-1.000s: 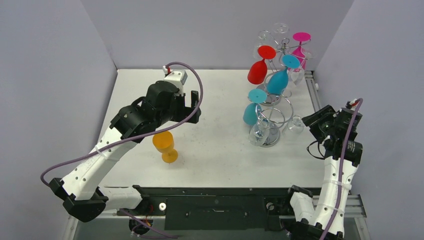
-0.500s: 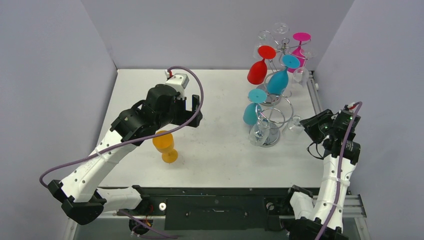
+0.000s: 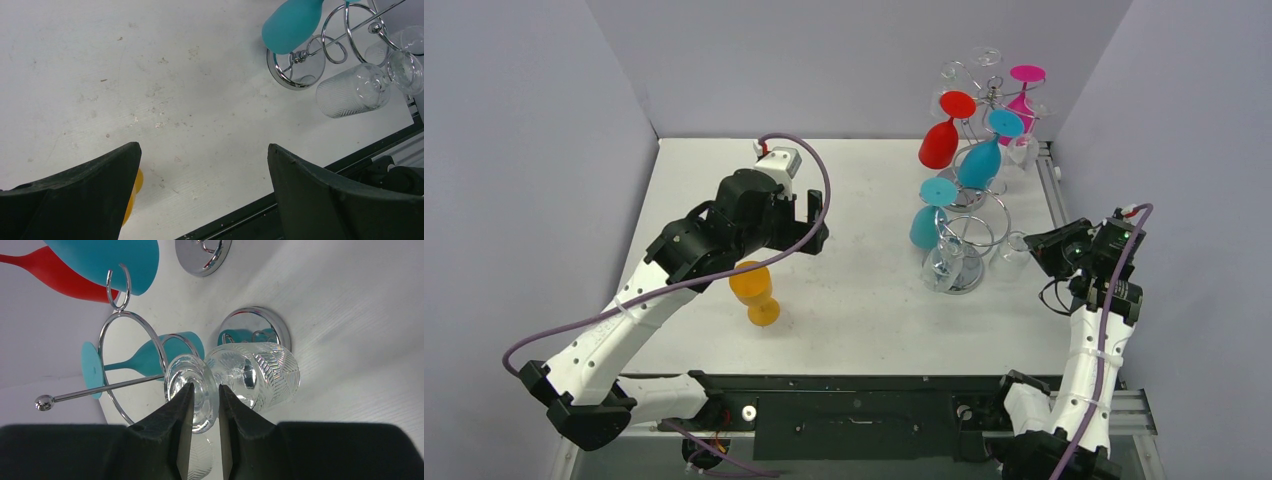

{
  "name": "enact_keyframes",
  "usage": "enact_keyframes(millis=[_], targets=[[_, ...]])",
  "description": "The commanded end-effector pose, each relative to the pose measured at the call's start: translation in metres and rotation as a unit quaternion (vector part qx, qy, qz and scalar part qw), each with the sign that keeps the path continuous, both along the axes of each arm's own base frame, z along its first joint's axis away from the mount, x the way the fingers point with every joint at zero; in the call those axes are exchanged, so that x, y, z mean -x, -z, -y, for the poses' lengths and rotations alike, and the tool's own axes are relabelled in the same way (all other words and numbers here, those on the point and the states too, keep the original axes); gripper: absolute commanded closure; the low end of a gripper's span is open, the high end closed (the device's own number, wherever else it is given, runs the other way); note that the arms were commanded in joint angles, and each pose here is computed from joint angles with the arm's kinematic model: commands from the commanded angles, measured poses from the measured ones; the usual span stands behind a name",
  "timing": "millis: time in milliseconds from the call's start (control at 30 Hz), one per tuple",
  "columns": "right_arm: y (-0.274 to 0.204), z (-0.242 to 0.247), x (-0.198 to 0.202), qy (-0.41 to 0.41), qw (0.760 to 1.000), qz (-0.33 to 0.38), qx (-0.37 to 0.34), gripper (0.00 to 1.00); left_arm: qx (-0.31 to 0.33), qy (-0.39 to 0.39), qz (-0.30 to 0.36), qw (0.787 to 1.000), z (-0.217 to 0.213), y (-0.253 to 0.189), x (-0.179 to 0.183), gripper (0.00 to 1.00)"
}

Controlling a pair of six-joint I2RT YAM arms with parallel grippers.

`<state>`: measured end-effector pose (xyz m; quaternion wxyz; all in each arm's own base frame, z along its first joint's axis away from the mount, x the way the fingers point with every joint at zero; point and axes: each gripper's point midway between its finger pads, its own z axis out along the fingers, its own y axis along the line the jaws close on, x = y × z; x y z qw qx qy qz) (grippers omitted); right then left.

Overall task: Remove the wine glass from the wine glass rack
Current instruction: Pick up the wine glass from the wine rack.

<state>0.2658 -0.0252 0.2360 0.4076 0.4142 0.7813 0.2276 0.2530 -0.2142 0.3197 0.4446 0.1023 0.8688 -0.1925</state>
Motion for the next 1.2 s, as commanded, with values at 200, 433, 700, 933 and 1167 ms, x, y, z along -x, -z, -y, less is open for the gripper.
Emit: enact_keyframes(millis=[200,433,700,933,1167], targets=[[-0.004,-0.002,0.008,0.005,1.000,-0.003,-0.001,0.79,0.021,-0.007,0.026,0.999,-0.001,-0.013,-0.007,0.04],[-0.004,-0.001,0.011,0.011,1.000,-0.003,0.003,0.87,0.022,-0.010,0.027,0.999,-0.003,-0.014,-0.008,0.04],[-0.006,0.001,0.012,0.020,1.000,0.000,0.008,1.00,0.019,-0.014,0.026,0.999,-0.006,-0.012,-0.009,0.04],[-0.011,0.002,0.013,0.033,0.999,0.014,0.008,1.00,0.017,-0.014,0.026,0.999,-0.006,-0.011,-0.010,0.04],[-0.022,0.006,0.012,0.060,0.997,0.048,-0.004,1.00,0.016,-0.017,0.028,0.999,-0.007,-0.013,-0.012,0.04]])
